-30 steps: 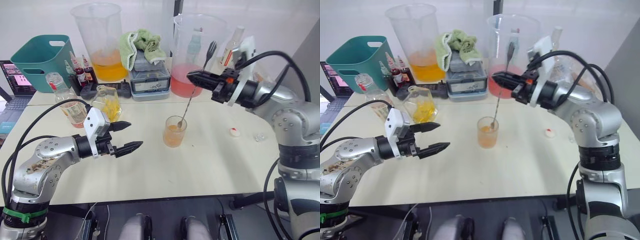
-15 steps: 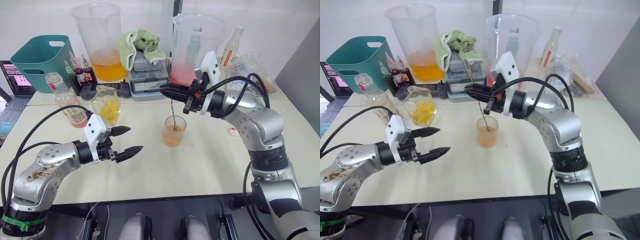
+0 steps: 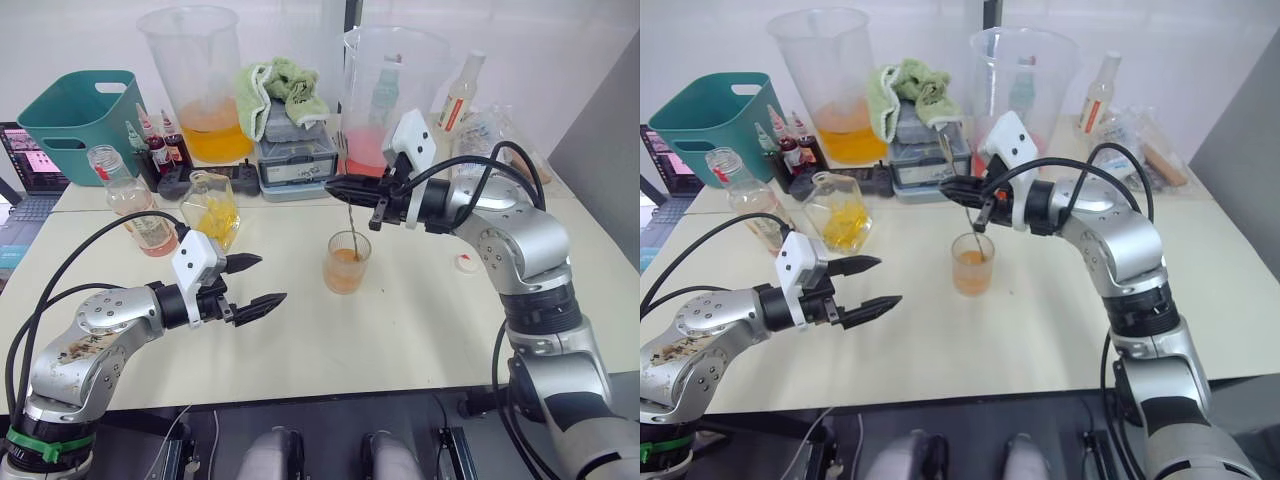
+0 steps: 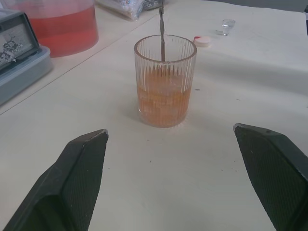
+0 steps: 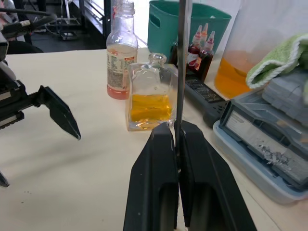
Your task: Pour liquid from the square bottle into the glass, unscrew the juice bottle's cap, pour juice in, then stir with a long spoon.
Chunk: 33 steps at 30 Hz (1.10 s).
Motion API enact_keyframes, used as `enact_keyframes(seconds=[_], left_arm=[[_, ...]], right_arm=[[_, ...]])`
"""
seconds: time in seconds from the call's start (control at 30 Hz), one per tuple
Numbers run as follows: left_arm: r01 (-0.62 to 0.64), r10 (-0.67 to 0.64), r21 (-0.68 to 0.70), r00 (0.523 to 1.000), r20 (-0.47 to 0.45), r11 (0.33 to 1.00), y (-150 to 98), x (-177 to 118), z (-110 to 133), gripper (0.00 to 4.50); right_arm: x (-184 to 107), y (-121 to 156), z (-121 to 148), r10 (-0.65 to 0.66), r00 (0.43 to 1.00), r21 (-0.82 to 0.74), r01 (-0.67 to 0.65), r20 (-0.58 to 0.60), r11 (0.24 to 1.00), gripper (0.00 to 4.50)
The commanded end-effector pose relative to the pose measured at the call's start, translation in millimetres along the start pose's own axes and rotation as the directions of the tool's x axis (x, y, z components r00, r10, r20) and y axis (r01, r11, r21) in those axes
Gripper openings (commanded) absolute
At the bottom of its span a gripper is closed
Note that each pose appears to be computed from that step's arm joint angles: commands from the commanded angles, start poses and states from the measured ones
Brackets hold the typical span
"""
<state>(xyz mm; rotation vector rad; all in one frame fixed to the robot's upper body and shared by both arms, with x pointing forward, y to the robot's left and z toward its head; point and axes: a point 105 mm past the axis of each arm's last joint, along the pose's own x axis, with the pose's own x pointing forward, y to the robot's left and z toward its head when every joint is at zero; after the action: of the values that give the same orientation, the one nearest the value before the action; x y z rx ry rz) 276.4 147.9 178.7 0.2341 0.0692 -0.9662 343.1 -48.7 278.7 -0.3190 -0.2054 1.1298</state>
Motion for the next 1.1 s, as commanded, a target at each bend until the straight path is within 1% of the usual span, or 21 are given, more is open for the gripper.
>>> enact_keyframes(seconds=[0.03, 0.1, 0.2, 0.27, 0.33, 0.4, 0.43, 0.63, 0.73, 0.8, 0.97, 1.1], left_arm=[[0.006, -0.008, 0.052, 0.999, 0.033, 0.999, -2, 1, 12, 4.42], [0.006, -0.008, 0.055, 0.999, 0.031, 0.998, -2, 1, 12, 4.42], [0.004, -0.004, 0.074, 1.000, 0.002, 0.997, 0, 0, 10, 4.42], [0.005, -0.004, 0.068, 1.000, -0.006, 0.998, 0, -1, 8, 4.42], [0.004, -0.004, 0.065, 1.000, -0.007, 0.998, 1, -1, 7, 4.42], [-0.001, 0.001, 0.070, 1.000, -0.007, 0.998, 1, -2, 7, 4.42], [-0.004, 0.005, 0.074, 1.000, -0.009, 0.997, 2, -2, 6, 4.42], [-0.006, 0.007, 0.089, 1.000, -0.016, 0.996, 3, -2, 5, 4.42], [-0.014, 0.017, 0.102, 1.000, -0.022, 0.995, 6, -2, 5, 4.42], [-0.019, 0.021, 0.103, 1.000, -0.019, 0.994, 8, -2, 6, 4.42], [-0.024, 0.027, 0.114, 0.999, -0.026, 0.993, 11, -2, 7, 4.42], [-0.026, 0.029, 0.115, 0.999, -0.026, 0.993, 13, -2, 8, 4.42]], right_arm=[[-2, -6, 21, -0.036, 0.994, -0.045, 0.041, 0.106, 0.998, 0.00], [1, -4, 19, -0.034, 0.992, -0.037, 0.039, 0.125, 0.999, 0.00], [8, 1, 14, -0.012, 0.988, -0.015, 0.015, 0.151, 1.000, 0.00], [10, 4, 15, 0.000, 0.985, 0.020, -0.003, 0.175, 1.000, 0.00], [12, 13, 15, 0.052, 0.982, 0.090, -0.070, 0.182, 0.993, 0.00], [11, 20, 16, 0.090, 0.980, 0.126, -0.114, 0.178, 0.986, 0.00], [9, 22, 17, 0.105, 0.979, 0.131, -0.129, 0.173, 0.983, 0.00], [-9, 24, 19, 0.164, 0.985, 0.098, -0.169, 0.055, 0.981, 0.00], [-18, 16, 14, 0.133, 0.991, 0.040, -0.132, -0.028, 0.990, 0.00], [-22, 12, 12, 0.108, 0.993, 0.019, -0.108, -0.046, 0.994, 0.00], [-22, 1, 7, 0.045, 0.998, 0.008, -0.044, -0.033, 0.999, 0.00], [-17, -5, 8, 0.008, 1.000, 0.007, -0.008, 0.005, 1.000, 0.00]])
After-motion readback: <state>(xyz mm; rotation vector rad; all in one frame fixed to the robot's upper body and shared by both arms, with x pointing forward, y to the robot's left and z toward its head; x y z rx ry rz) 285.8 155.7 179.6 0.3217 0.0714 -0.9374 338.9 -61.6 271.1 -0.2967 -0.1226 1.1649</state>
